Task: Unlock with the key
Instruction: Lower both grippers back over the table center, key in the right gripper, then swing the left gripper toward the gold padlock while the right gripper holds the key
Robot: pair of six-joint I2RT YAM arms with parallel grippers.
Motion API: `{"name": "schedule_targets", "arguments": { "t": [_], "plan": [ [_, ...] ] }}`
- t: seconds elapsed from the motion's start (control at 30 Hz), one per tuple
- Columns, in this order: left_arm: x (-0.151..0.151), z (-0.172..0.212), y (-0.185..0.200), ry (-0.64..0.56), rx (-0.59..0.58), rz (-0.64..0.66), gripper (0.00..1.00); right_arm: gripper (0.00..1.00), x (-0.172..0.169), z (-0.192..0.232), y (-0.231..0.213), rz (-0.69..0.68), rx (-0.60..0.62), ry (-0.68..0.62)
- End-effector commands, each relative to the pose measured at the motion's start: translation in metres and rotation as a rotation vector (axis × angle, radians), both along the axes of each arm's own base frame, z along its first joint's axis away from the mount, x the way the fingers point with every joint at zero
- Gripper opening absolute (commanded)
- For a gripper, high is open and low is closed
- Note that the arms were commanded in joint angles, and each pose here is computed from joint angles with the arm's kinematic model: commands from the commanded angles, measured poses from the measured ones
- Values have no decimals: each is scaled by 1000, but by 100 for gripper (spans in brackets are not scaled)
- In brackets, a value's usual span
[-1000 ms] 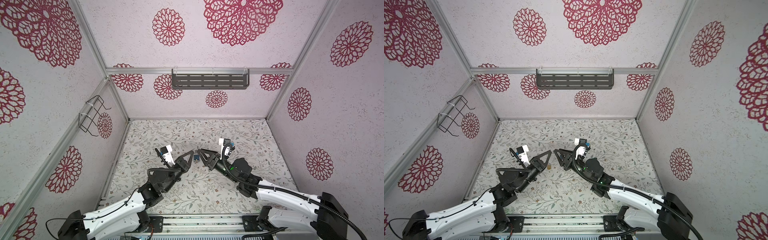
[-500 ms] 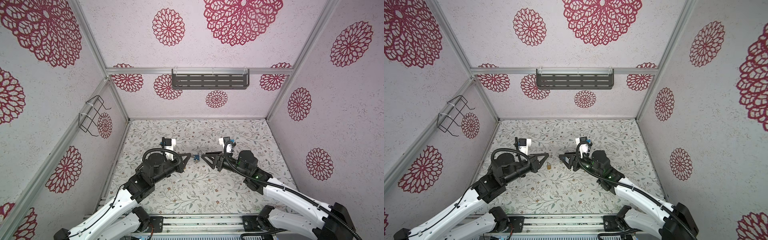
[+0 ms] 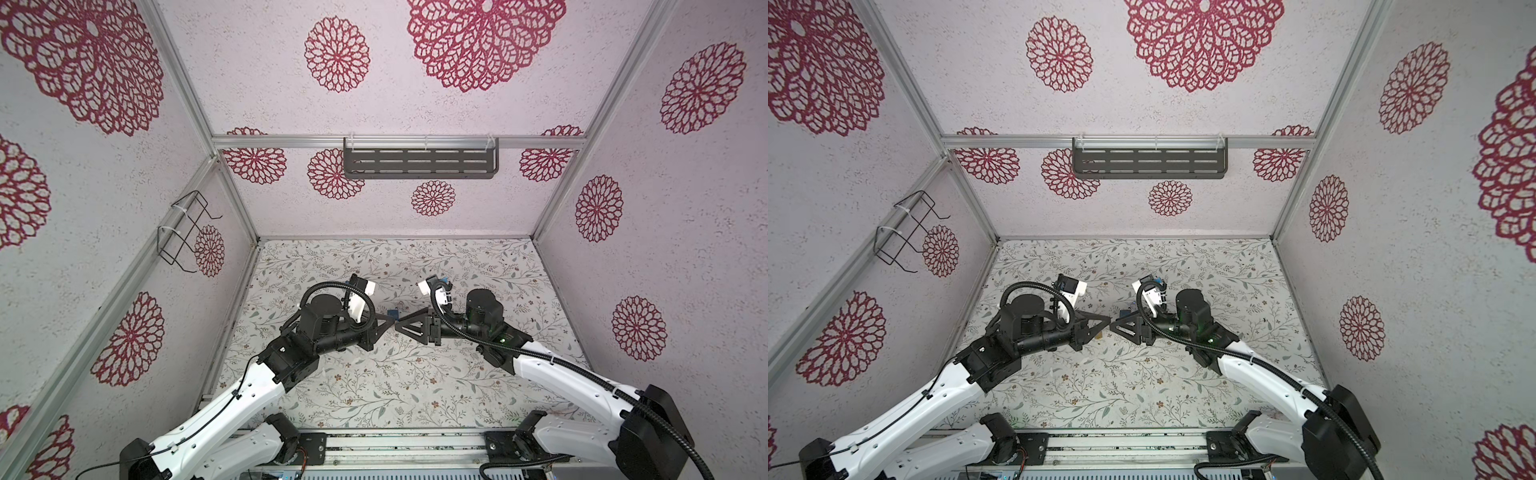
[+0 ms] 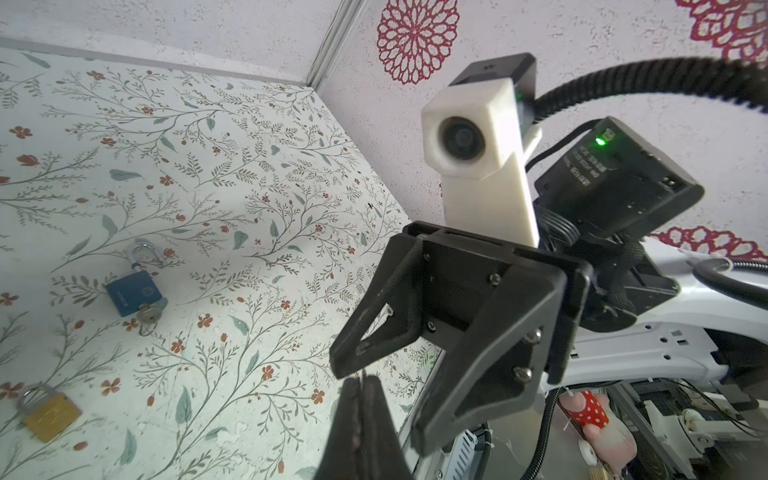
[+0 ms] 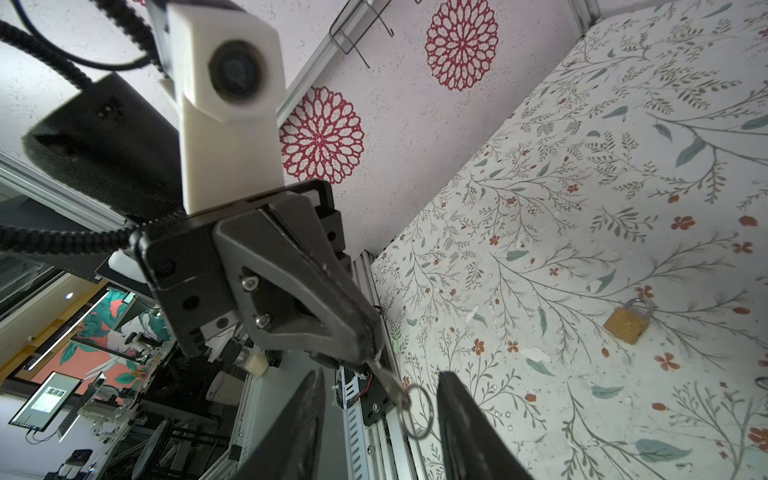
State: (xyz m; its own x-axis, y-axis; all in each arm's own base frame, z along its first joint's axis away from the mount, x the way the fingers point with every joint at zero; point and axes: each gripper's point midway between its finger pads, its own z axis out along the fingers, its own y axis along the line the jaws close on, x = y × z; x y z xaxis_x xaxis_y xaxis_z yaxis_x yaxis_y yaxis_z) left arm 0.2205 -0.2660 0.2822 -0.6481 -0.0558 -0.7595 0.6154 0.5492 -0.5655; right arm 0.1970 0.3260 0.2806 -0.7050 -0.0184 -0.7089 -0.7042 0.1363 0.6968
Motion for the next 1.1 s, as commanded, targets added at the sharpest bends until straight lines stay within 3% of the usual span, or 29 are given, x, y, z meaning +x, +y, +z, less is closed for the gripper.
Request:
{"name": "schedule_targets", "arguments": {
  "t": [0.0,0.3,1.07],
  "plan": [
    [-2,5,-1,-33,16,-35,0,44,-7,26,-1,68,64,-93],
    [2,10,0,-40,27,-27,0,40,-5,24,-1,90,70,-85],
    [6,13,-4,-35,30,-41,0,11,-4,19,-5,107,103,-64]
  ]
}}
